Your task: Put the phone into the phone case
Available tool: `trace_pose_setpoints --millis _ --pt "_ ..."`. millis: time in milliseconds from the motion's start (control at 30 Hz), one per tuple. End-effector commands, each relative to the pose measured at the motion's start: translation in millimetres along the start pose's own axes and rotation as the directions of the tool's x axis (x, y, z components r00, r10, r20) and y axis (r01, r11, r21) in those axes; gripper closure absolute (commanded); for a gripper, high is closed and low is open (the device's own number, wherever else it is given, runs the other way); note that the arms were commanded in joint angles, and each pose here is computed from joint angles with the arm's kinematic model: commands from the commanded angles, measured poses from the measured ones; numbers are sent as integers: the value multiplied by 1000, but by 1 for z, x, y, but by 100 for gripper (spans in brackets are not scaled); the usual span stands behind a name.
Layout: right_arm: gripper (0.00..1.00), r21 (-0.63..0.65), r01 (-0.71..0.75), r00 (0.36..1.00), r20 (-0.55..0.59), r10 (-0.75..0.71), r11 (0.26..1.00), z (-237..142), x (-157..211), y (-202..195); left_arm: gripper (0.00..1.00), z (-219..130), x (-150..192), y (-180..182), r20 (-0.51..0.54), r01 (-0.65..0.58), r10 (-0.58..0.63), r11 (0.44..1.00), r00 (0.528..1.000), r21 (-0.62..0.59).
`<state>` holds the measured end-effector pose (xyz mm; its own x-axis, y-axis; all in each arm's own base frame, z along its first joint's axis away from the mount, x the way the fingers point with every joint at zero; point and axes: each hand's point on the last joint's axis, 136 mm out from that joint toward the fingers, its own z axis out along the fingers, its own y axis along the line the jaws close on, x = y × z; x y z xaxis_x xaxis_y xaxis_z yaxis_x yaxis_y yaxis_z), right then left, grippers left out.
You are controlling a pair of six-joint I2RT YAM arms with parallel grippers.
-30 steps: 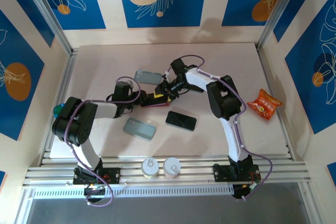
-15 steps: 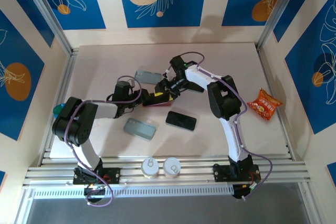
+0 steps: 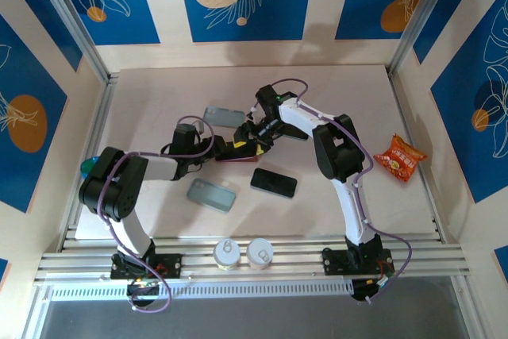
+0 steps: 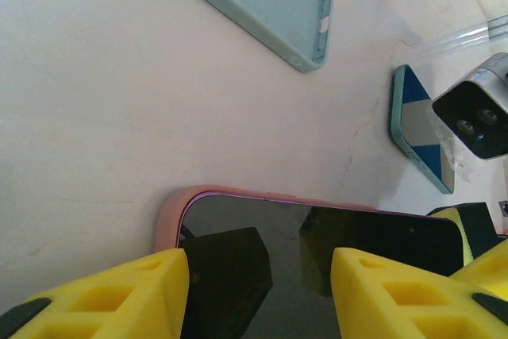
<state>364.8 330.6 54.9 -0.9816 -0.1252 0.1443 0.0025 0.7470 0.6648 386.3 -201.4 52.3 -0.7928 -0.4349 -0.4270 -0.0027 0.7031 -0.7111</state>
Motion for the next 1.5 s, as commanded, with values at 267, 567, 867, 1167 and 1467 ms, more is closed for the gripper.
trace_pose_setpoints --millis 267,567,867,1167,1467 --pt "32 30 -10 1000 -14 10 1000 -7 4 2 49 -5 -1 -3 9 -7 6 1000 1000 27" --pt "32 59 -21 1000 -11 22 998 -11 5 -5 49 -7 -3 -3 15 -6 5 999 1000 31" --pt "32 98 -25 1000 -5 26 995 -18 6 -13 49 -8 -4 -3 18 -7 6 999 1000 33" --pt "31 115 -37 999 21 35 993 -29 3 -21 49 -11 -5 -1 24 -2 1 1000 1000 31" --pt "31 117 -43 998 59 36 992 -46 2 -26 49 -16 -9 -2 33 -11 11 1000 999 19"
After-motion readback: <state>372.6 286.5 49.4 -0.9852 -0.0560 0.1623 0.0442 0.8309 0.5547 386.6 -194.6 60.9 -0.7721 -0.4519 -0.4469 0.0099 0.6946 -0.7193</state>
